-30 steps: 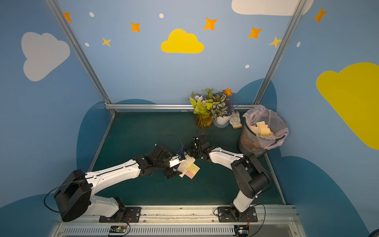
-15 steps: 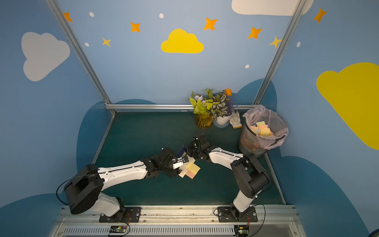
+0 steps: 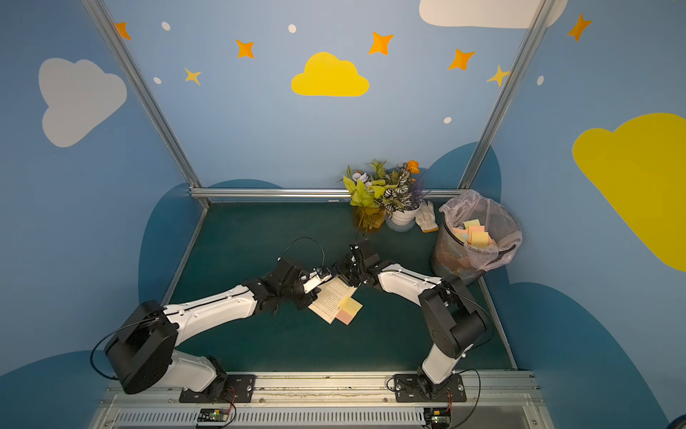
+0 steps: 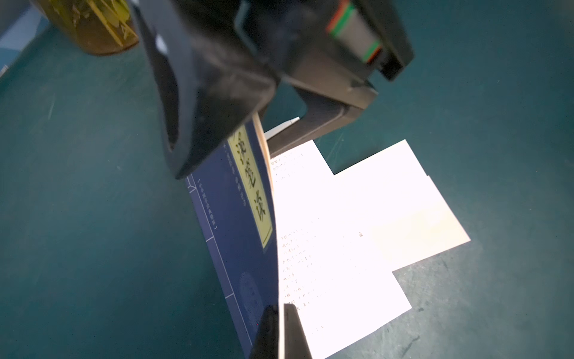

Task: Peel off the used sticky note
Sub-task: Turn the page of the book at the center of the board, then tear off the note from the book.

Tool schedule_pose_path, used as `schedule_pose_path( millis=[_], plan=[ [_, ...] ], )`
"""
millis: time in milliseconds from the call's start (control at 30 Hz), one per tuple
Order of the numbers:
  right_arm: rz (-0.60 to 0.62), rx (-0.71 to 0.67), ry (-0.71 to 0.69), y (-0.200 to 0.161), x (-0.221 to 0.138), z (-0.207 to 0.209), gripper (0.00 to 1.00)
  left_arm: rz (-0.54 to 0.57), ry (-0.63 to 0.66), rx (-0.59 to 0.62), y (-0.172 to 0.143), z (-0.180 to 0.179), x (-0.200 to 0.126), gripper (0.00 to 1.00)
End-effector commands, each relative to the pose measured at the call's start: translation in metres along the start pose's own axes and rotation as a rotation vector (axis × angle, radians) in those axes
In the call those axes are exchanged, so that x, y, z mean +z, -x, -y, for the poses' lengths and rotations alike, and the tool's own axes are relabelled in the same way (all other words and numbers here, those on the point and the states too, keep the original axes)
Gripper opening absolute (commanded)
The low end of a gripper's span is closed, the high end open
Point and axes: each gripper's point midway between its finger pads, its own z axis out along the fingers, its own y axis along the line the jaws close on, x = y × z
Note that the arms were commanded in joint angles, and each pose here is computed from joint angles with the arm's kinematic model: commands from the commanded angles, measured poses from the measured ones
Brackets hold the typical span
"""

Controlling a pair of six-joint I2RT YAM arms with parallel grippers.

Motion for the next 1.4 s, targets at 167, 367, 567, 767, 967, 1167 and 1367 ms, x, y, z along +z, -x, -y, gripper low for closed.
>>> schedule_pose_path(
  millis=[167,367,567,767,967,1167,1367],
  plan=[
    [-0.006,-0.175,-0.023,-0.010,-0.051,-0.006,0.74,0.030,-0.266,-0.351,-0.006,-0.005,0.001,0.03],
    [0.006,-0.193,-0.039,-0.023,-0.074,0.018,0.76,0.014,-0.326,-0.514,-0.019,-0.023,0.008,0.03],
    [-0.012,-0.186,-0.105,-0.039,-0.075,0.057,0.76,0.023,-0.361,-0.629,-0.029,-0.040,0.010,0.03],
    [-0.042,-0.146,-0.119,-0.052,-0.060,0.087,0.73,0.039,-0.426,-0.711,-0.034,-0.048,0.009,0.03],
    [-0.067,-0.135,-0.104,-0.058,-0.036,0.092,0.66,0.044,-0.446,-0.739,-0.036,-0.052,0.008,0.03],
    [-0.060,-0.124,-0.087,-0.049,-0.014,0.090,0.57,0.046,-0.443,-0.749,-0.037,-0.054,0.009,0.03],
    [-0.056,-0.132,-0.094,-0.040,0.001,0.089,0.42,0.046,-0.443,-0.753,-0.038,-0.054,0.010,0.03]
  ],
)
